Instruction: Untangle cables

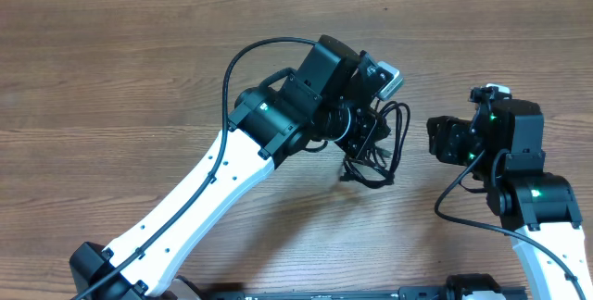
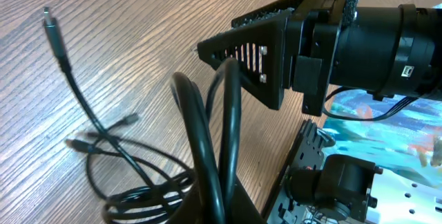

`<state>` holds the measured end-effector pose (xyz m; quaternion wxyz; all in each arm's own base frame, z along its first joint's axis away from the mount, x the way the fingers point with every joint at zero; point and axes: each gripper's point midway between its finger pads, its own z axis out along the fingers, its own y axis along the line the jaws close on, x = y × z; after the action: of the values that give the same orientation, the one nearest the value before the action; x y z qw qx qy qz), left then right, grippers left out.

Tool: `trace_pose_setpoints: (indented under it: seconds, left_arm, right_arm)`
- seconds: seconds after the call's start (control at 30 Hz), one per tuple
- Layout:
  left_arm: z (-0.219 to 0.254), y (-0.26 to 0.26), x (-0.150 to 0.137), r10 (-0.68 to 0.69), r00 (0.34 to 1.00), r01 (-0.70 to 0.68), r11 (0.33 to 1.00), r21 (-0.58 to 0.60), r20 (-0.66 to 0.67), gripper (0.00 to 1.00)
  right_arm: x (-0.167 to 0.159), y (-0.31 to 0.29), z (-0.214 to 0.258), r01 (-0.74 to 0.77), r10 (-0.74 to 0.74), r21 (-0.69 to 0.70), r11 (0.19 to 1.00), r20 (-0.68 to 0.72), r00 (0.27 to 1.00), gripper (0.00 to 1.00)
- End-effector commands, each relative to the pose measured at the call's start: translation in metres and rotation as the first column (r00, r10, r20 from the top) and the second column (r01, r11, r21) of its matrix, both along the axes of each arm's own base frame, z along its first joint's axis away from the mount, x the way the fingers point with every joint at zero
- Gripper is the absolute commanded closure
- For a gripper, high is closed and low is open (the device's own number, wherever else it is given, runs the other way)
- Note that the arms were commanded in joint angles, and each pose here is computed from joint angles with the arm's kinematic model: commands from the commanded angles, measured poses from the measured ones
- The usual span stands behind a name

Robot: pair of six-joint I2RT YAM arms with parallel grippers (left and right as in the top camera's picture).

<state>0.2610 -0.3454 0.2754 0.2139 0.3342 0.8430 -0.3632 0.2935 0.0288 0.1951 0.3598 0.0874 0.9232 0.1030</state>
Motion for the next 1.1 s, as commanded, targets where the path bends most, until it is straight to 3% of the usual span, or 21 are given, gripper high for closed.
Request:
trace_pose_setpoints:
  seconds: [0.0, 0.37, 0.63, 1.07]
  left_arm:
    - [0.015, -0.001, 0.002, -0.015, 0.999, 0.016, 0.999, -0.029, 0.045, 0.96]
    - [0.022, 0.011, 0.014, 0.032, 0.998, -0.03, 0.999, -0.046, 0.051, 0.96]
    - [0.051, 0.02, 0.024, 0.077, 0.991, -0.064, 0.99, -0.125, 0.108, 0.96]
    - [0.097, 0.021, 0.017, 0.073, 0.974, -0.019, 0.971, -0.24, 0.217, 0.96]
  right_arm:
    - [0.002, 0.011, 0.01, -0.032, 0.031, 0.06, 0.998, 0.02, 0.999, 0.39]
    - [-0.012, 0.044, 0.033, -0.217, 0.202, 0.158, 0.963, 0.103, 0.974, 0.39]
    - [-0.043, 0.078, 0.072, -0.462, 0.409, 0.181, 0.868, 0.267, 0.873, 0.38]
    - [-0.054, 0.087, 0.081, -0.521, 0.454, 0.19, 0.832, 0.306, 0.837, 0.37]
